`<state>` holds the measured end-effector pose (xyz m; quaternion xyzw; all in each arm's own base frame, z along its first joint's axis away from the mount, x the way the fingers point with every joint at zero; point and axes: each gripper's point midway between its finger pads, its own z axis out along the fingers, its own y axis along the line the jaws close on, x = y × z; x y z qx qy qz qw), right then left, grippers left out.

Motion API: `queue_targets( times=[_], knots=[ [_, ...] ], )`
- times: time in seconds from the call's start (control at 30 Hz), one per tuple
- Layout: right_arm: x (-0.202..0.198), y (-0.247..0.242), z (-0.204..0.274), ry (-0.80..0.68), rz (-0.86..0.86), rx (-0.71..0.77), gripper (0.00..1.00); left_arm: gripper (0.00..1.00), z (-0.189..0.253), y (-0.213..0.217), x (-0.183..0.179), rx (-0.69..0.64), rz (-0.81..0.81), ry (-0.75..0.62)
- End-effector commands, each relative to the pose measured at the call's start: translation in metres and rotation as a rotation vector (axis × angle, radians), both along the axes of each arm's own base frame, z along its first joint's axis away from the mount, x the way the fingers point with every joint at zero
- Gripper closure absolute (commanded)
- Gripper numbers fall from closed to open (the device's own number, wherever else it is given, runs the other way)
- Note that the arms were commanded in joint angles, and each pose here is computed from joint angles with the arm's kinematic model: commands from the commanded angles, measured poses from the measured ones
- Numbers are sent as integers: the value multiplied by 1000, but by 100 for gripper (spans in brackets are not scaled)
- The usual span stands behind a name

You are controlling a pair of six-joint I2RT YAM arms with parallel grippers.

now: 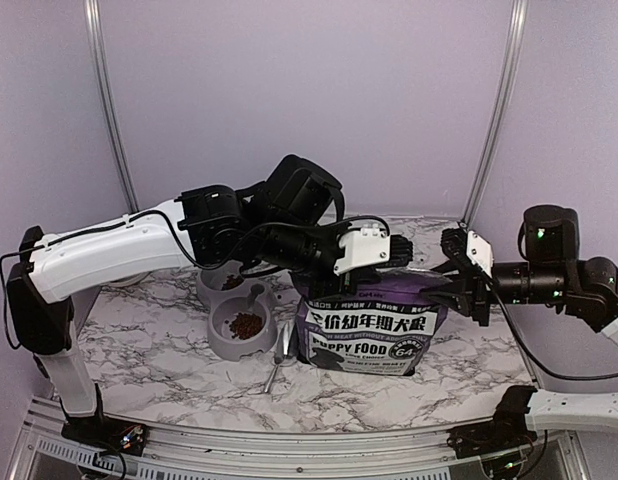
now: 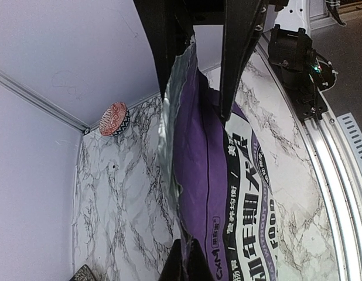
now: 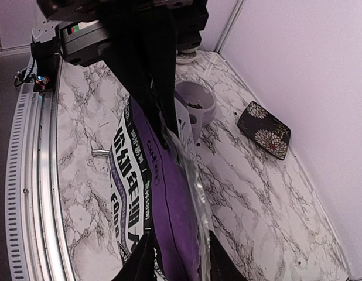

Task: Serve the pet food
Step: Press the seal on the pet food bag.

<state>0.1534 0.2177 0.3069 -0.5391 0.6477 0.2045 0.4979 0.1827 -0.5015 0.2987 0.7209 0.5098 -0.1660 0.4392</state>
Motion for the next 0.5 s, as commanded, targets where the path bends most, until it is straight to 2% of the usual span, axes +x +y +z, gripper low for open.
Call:
queue_targets(
  times=[0.0,0.27,0.47],
  knots=[
    [1,9,11,-3,37,22,73,98,-9,25,8,78,58,42],
    [11,30,16,-4,87,29,74,97,-6,24,4,64,41,58],
    [14,41,8,25,120,16,82,98,-1,22,-1,38,22,72]
  ],
)
